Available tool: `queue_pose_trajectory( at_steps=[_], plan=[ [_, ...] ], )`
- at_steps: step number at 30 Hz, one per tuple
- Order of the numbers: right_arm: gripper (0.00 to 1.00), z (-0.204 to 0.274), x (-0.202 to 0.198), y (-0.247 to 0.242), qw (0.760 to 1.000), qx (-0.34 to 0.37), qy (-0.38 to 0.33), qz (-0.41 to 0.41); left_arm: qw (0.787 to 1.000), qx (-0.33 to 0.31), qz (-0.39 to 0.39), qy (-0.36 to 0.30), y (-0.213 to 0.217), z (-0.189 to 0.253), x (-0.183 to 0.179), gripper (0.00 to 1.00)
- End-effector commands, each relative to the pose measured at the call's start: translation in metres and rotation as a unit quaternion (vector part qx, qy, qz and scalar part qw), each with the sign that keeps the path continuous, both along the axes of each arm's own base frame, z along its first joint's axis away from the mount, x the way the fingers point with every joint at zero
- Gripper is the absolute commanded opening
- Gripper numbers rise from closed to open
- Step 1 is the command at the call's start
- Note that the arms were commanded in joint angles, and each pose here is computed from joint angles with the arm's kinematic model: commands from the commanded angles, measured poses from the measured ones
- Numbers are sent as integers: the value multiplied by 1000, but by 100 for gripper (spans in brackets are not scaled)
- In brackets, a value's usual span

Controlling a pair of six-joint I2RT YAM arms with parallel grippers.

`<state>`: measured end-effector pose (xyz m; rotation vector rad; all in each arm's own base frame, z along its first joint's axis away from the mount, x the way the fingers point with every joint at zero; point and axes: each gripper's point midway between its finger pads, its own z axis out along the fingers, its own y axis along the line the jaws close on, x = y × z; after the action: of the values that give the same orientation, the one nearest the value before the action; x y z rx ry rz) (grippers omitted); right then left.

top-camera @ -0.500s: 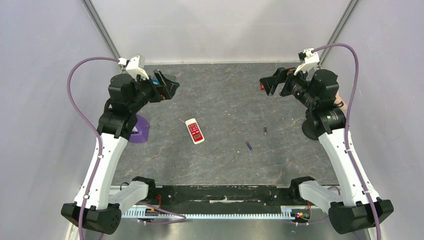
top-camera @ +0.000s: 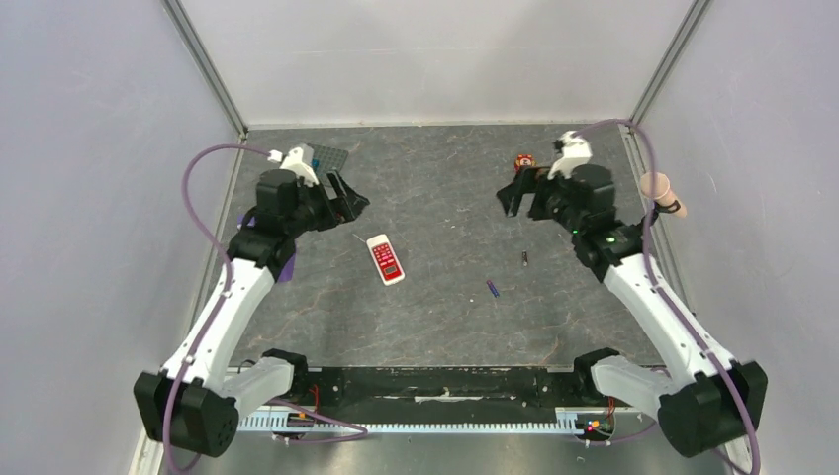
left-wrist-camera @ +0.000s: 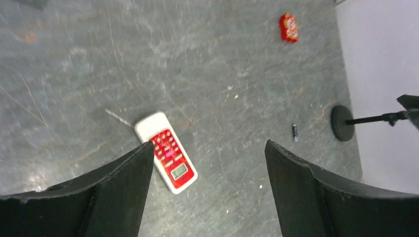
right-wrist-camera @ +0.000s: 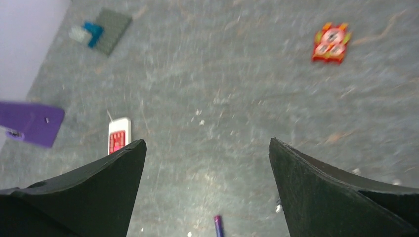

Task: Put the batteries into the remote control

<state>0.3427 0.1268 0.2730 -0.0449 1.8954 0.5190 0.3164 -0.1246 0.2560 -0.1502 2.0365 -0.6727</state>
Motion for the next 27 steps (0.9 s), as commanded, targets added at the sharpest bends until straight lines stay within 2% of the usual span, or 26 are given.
queue_pose_trajectory(
  at_steps=[1, 3, 8, 12, 15, 20, 27],
  plan=[
    [98, -48, 2, 30, 999, -15, 45, -19, 997, 6, 27, 74, -20, -53, -1, 87],
    [98, -66, -1, 47, 998, -16, 61, -13, 990, 53, 78, 107, -18, -84, -2, 87],
    [97, -89, -3, 61, 996, -21, 78, -35, 965, 99, 144, 197, -33, -145, -10, 85],
    [97, -98, -4, 55, 994, -38, 87, -51, 939, 167, 198, 224, -28, -173, -10, 85],
    [97, -101, -6, 50, 993, -45, 89, -57, 935, 178, 185, 246, -36, -191, -9, 86],
    [98, -105, -7, 47, 993, -50, 91, -62, 936, 158, 161, 270, -56, -217, -5, 88],
    [98, -108, -9, 51, 993, -49, 98, -50, 937, 160, 145, 274, -68, -228, 5, 89]
  ],
)
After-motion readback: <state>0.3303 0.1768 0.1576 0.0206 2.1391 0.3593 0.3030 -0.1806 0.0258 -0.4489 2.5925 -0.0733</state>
